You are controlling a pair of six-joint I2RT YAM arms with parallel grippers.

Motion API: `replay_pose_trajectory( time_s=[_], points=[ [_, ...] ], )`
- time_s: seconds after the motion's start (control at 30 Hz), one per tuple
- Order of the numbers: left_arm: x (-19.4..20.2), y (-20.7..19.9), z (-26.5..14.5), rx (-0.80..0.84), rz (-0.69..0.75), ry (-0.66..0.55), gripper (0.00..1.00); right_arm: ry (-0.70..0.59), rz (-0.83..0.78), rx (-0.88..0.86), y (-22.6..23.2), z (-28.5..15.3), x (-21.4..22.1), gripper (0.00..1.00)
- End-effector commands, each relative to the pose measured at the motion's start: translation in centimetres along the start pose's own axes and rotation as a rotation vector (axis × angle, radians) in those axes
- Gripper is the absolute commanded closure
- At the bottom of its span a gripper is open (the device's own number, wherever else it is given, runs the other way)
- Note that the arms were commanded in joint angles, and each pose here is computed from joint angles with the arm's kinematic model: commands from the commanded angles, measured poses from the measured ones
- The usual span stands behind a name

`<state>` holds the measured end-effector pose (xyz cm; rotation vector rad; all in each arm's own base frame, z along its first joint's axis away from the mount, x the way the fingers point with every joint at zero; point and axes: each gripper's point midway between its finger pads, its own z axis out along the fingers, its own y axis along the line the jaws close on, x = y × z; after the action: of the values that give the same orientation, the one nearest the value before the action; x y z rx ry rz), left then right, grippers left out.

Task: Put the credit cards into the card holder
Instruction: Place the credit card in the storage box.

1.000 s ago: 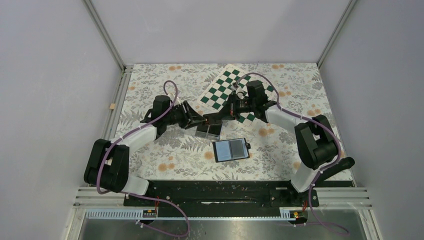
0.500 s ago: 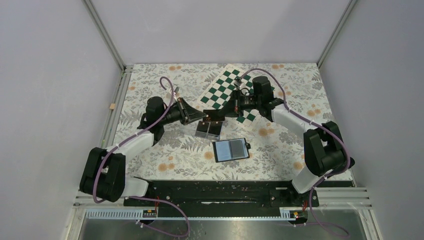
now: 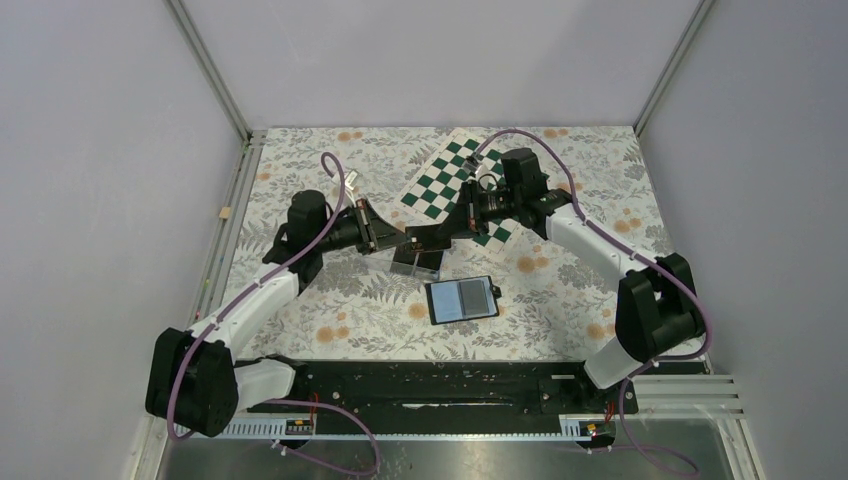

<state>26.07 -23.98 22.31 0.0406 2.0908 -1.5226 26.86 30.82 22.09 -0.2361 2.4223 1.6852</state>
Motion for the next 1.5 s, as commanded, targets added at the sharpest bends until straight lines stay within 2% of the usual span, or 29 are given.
replay_pose_trajectory(
  time_s=[0.0, 0.2, 0.3, 0.4, 0.57, 0.97, 1.07, 1.37, 1.43, 1.47],
  points=[
    [-1.4, 0.5, -0.7, -0.035, 0.047, -0.083, 1.00, -0.033, -0.059, 0.003, 1.1, -1.8, -0.2, 0.94],
    [-2.0, 0.0, -0.9, -0.016, 0.043, -0.104, 1.00, -0.032, -0.087, -0.045, 2.2, -2.1, 0.0, 0.67],
    [-2.1, 0.0, -1.0, -0.018, 0.042, -0.110, 1.00, -0.034, -0.086, -0.048, 2.3, -2.3, 0.1, 0.61],
    [-2.2, 0.0, -1.0, -0.020, 0.041, -0.114, 1.00, -0.034, -0.082, -0.046, 2.2, -2.3, 0.3, 0.63],
    [-2.3, -0.1, -1.0, -0.015, 0.040, -0.105, 1.00, -0.030, -0.069, -0.081, 2.4, -2.0, 0.1, 0.73],
    [-2.0, 0.2, -0.7, -0.008, 0.030, -0.082, 1.00, -0.030, -0.069, -0.274, 5.2, -1.4, -1.1, 0.76],
    [-1.9, 0.0, -0.6, 0.003, 0.027, -0.079, 1.00, -0.019, -0.066, -0.269, 4.9, -1.0, -0.9, 0.75],
    [-2.1, -0.6, -0.5, 0.031, 0.029, -0.075, 1.00, 0.008, -0.058, -0.221, 3.8, 0.3, -0.4, 0.64],
    [-2.2, -0.7, -0.5, 0.036, 0.030, -0.074, 1.00, 0.016, -0.061, -0.203, 3.5, 0.6, -0.2, 0.69],
    [-2.2, -0.6, -0.5, 0.035, 0.029, -0.073, 1.00, 0.018, -0.062, -0.196, 3.4, 0.6, -0.2, 0.76]
  ],
)
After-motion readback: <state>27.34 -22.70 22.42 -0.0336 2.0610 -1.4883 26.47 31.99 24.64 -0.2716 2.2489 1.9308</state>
